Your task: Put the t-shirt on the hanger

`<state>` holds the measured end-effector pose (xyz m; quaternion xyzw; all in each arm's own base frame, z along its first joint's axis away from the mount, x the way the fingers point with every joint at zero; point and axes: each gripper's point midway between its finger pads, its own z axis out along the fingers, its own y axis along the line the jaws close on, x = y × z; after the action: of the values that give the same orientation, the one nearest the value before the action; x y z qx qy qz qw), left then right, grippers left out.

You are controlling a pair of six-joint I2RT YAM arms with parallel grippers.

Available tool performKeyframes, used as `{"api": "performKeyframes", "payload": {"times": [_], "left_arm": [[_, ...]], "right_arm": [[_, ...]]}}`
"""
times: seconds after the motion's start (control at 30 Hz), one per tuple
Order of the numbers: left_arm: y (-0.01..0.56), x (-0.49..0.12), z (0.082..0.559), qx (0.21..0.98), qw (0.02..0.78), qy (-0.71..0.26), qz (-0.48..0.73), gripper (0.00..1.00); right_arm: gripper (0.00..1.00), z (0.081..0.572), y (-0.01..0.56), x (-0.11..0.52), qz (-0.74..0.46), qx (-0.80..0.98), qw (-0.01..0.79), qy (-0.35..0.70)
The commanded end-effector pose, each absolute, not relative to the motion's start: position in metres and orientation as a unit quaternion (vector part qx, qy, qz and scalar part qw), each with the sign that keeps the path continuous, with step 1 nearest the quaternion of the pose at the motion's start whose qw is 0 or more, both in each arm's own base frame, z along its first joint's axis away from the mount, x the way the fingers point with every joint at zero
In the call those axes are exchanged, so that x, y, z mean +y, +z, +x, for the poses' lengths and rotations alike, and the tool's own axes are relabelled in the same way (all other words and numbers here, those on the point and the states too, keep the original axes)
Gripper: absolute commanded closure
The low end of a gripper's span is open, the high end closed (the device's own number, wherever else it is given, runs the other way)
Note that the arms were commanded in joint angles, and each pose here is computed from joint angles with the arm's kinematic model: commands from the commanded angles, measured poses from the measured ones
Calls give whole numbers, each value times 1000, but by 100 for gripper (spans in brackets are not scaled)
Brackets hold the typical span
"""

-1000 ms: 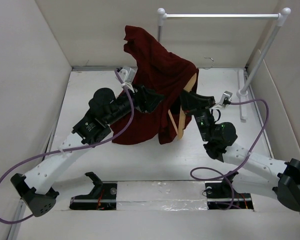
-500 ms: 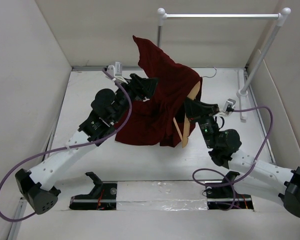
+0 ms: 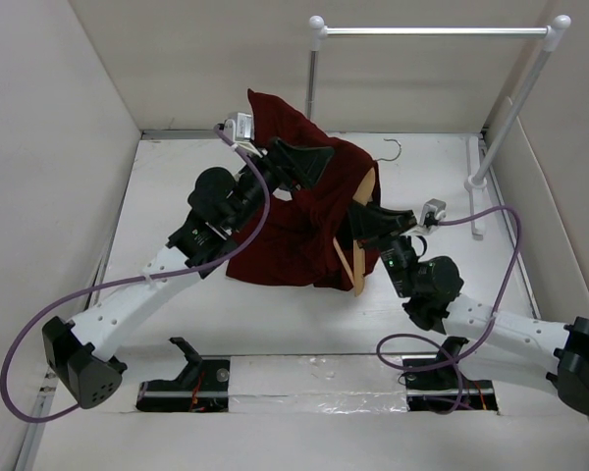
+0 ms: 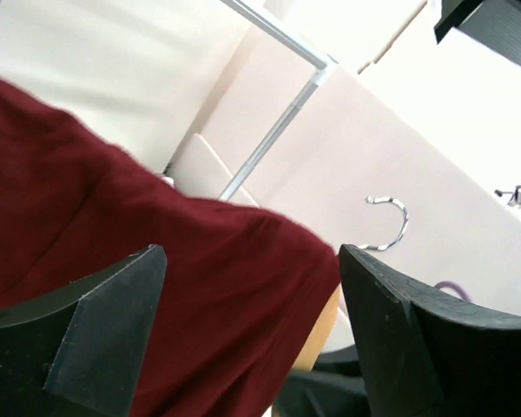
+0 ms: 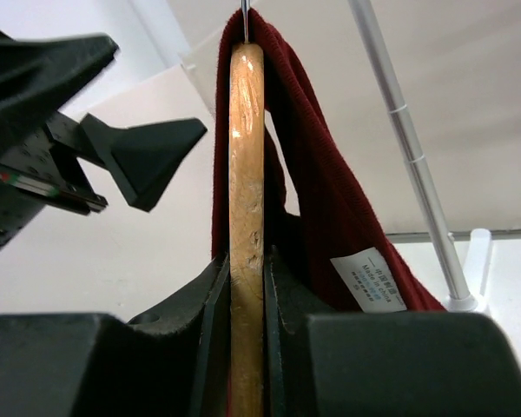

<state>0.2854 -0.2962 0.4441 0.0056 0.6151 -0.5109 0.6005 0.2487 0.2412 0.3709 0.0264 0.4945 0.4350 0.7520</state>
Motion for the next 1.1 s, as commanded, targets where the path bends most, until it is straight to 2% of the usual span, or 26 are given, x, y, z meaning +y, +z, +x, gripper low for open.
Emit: {"api": "performKeyframes", "payload": {"times": [0.0, 0.33, 0.67, 0.8, 0.93, 1.07], "left_arm": [[466, -304, 287, 586, 600, -544, -6, 21], [441, -301, 317, 626, 575, -517, -98, 10], [449, -294, 330, 593, 567, -545, -174, 6], [441, -295, 334, 587, 556, -554, -199, 1], [440, -308, 341, 596, 544, -558, -193, 2], [444, -320, 342, 603, 539, -563, -171, 15]], "right_arm": [[100, 241, 415, 227, 53, 434, 781, 446], [100, 247, 423, 235, 34, 432, 808, 398], [100, 246, 418, 246, 18, 431, 818, 380], [100, 244, 414, 253, 10, 432, 818, 379], [100, 241, 414, 258, -9, 430, 827, 361], [100, 243, 417, 255, -9, 429, 835, 344]]}}
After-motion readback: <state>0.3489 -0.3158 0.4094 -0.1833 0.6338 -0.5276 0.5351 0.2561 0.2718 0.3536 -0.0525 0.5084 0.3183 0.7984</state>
